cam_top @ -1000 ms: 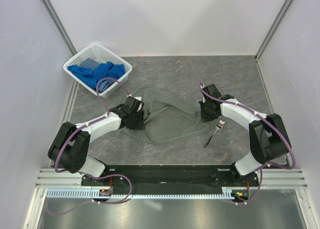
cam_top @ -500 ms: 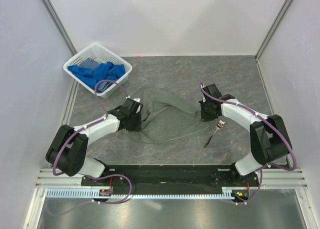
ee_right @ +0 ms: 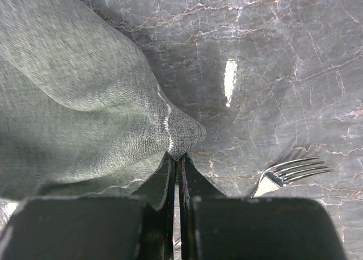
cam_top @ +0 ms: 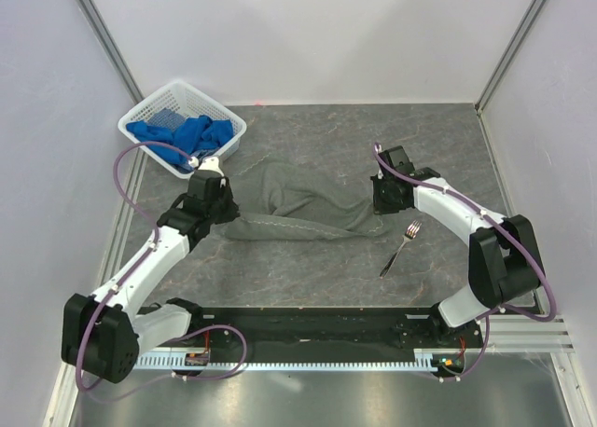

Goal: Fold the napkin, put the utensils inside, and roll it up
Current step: Flatten the napkin out

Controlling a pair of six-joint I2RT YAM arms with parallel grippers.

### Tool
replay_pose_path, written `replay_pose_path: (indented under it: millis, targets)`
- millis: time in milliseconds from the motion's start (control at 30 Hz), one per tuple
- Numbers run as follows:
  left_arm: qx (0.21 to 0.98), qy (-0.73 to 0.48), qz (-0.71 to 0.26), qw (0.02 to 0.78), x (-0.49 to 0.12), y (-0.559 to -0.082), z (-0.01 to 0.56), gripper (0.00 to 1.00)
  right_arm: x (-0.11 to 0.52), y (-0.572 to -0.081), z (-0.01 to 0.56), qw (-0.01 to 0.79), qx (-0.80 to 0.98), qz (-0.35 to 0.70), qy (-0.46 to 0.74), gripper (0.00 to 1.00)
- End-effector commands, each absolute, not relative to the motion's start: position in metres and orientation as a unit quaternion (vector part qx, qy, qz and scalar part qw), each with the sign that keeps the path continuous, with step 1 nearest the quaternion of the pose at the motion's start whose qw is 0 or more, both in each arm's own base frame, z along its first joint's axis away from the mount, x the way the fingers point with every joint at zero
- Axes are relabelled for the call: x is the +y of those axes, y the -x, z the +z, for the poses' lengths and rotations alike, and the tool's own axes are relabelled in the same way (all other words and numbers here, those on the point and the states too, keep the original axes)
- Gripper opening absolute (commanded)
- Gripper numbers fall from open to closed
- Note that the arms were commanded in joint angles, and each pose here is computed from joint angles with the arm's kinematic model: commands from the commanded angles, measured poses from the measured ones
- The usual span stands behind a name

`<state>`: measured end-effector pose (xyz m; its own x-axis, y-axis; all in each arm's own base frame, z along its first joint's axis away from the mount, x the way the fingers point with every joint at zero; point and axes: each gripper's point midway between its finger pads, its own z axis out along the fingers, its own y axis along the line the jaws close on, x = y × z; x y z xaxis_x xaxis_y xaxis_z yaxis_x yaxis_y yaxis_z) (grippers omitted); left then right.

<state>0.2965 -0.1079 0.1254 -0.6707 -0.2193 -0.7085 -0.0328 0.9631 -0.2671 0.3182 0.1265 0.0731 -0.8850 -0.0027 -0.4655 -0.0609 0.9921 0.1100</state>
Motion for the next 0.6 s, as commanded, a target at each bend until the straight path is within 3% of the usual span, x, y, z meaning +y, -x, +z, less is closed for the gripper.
replay_pose_path:
  millis: [0, 200, 400, 567]
  targets:
    - [0.885, 0.083, -0.109, 0.444, -0.097, -0.31, 0.151, 0.02, 0.131, -0.322, 0.088, 0.252, 0.965, 0.075, 0.011, 0.0]
    - [0.823, 0.077, -0.12, 0.549, -0.092, -0.329, 0.235, 0.02, 0.138, -0.333, 0.149, 0.317, 0.942, 0.109, 0.009, 0.0]
    - [0.722, 0.035, -0.152, 0.674, -0.096, -0.334, 0.366, 0.02, 0.151, -0.35, 0.283, 0.473, 0.863, 0.176, 0.033, 0.0]
    - [0.634, 0.0, -0.161, 0.756, -0.092, -0.309, 0.46, 0.02, 0.149, -0.326, 0.383, 0.59, 0.776, 0.213, 0.07, 0.0]
